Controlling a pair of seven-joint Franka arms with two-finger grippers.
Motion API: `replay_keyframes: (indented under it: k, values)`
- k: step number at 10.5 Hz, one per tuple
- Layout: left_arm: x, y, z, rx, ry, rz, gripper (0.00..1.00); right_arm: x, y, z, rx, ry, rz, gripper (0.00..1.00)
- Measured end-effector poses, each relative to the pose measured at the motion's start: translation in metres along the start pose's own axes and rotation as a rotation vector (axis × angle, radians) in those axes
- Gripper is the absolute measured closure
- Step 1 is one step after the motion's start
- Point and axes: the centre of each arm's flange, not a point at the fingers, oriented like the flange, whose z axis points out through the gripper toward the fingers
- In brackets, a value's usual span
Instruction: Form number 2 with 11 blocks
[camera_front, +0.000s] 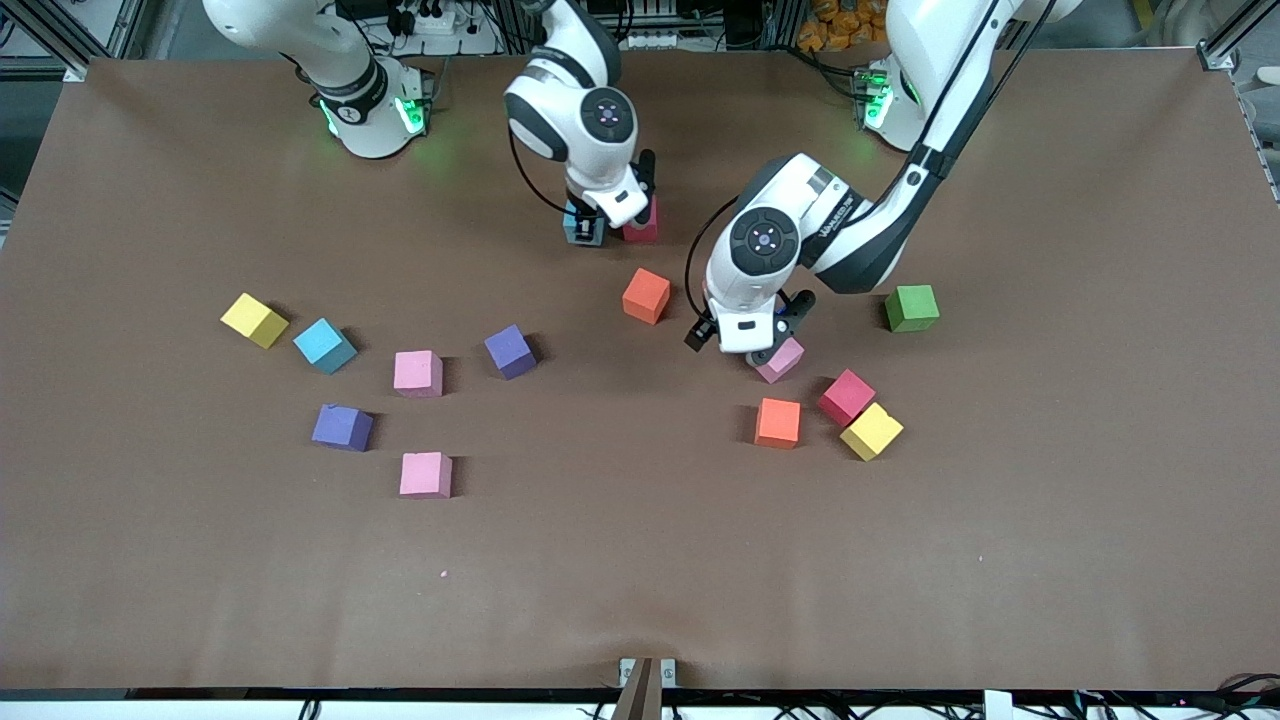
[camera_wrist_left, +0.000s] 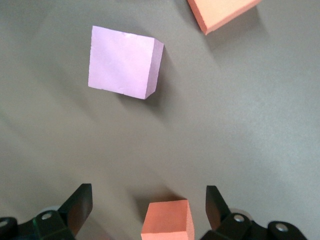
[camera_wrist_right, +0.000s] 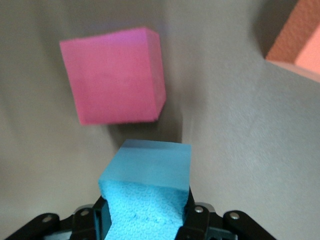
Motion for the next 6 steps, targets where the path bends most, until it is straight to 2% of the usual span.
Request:
replay_keyframes:
  k: [3, 6]
  values:
    - [-0.015, 0.004, 0.019, -0.024, -0.015, -0.080, 0.00, 0.017, -0.014, 0.012, 0.000, -0.017, -0.015, 0.44]
    - [-0.039, 0.010, 0.041, -0.062, -0.066, -0.125, 0.00, 0.026, -0.027, 0.013, -0.012, -0.009, -0.036, 0.44]
